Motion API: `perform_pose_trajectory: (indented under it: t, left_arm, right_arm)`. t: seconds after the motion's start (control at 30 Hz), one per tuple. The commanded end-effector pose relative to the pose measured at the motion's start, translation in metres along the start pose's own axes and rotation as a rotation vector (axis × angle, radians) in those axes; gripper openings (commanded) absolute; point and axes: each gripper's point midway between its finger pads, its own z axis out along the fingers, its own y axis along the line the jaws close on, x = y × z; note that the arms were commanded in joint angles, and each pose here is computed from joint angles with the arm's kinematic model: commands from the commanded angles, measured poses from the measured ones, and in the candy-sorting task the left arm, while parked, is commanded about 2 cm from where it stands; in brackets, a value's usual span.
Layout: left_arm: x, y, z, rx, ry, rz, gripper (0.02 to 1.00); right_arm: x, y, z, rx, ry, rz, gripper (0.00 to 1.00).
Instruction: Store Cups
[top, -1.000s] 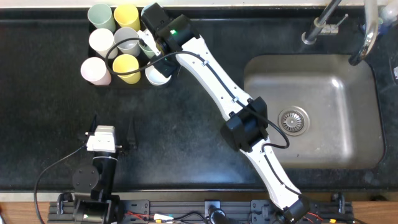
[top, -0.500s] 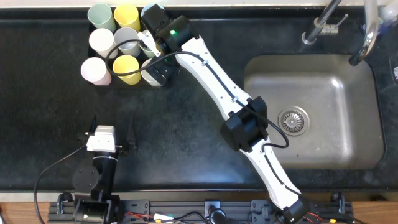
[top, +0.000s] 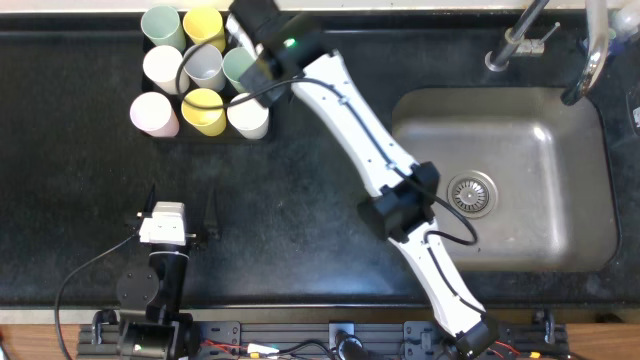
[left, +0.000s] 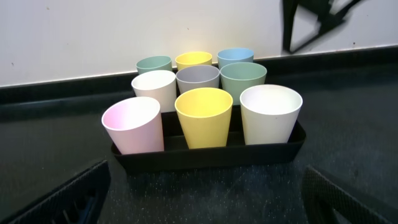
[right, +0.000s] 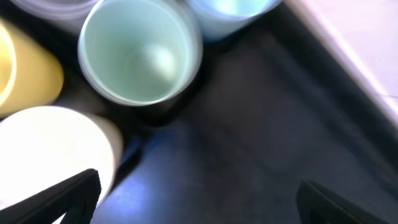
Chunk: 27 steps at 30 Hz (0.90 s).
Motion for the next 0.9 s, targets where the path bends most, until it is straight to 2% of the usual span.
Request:
perform_pose_trajectory:
  t: [0.03, 0.1, 0.17, 0.2, 0.23, 0.33, 0.4, 0.5, 0.57, 0.67, 0.7, 0.77, 0.83, 0.9]
  left_arm:
    - [0.000, 0.002, 0.000, -0.013, -0.004, 0.010, 0.998]
    - [0.000, 0.002, 0.000, -0.013, -0.004, 0.010, 0.998]
    - [0.000, 0.002, 0.000, -0.013, -0.004, 0.010, 0.998]
    - [0.000, 0.002, 0.000, -0.013, -0.004, 0.010, 0.998]
    - [0.000, 0.002, 0.000, -0.013, -0.004, 0.010, 0.998]
    - [0.000, 0.002, 0.000, -0.013, -0.004, 0.010, 0.998]
    - [0.000, 0.002, 0.000, -0.013, -0.004, 0.010, 0.998]
    - [0.000, 0.002, 0.000, -0.013, -0.004, 0.010, 0.998]
    - [0.000, 0.002, 0.000, -0.013, -0.004, 0.010, 1.000]
    - [0.000, 0.002, 0.000, -0.013, -0.004, 0.010, 0.998]
    - [0.000, 0.002, 0.000, -0.013, -0.004, 0.010, 0.998]
    - [0.000, 0.002, 0.000, -0.013, -0.004, 0.010, 0.998]
    - [0.000, 0.002, 0.000, -0.013, -0.004, 0.010, 0.998]
    - [0.000, 0.002, 0.000, -0.013, -0.004, 0.010, 0.998]
  right_arm:
    - [-0.018, -0.079, -0.146, 0.112, -0.255, 0.229, 0.998]
    - [0.018, -0.107, -0.186, 0.139, -0.213, 0.302, 1.000]
    - [0.037, -0.130, -0.207, 0.185, -0.204, 0.349, 0.998]
    - [0.053, -0.153, -0.224, 0.255, -0.199, 0.396, 0.998]
    - [0.066, -0.167, -0.237, 0.291, -0.197, 0.450, 0.996]
    - [0.117, -0.186, -0.271, 0.334, -0.151, 0.573, 0.996]
    - [0.185, -0.173, -0.286, 0.317, -0.049, 0.671, 0.998]
    - [0.253, -0.125, -0.279, 0.206, 0.030, 0.746, 0.996]
    - [0.284, -0.102, -0.267, 0.187, -0.007, 0.762, 0.998]
    - [0.302, -0.094, -0.243, 0.233, -0.235, 0.777, 0.998]
    - [0.308, -0.101, -0.236, 0.317, -0.411, 0.771, 0.998]
    - [0.312, -0.113, -0.235, 0.436, -0.651, 0.762, 0.998]
    - [0.311, -0.120, -0.241, 0.533, -0.830, 0.690, 0.998]
    - [0.309, -0.120, -0.244, 0.582, -0.949, 0.623, 0.998]
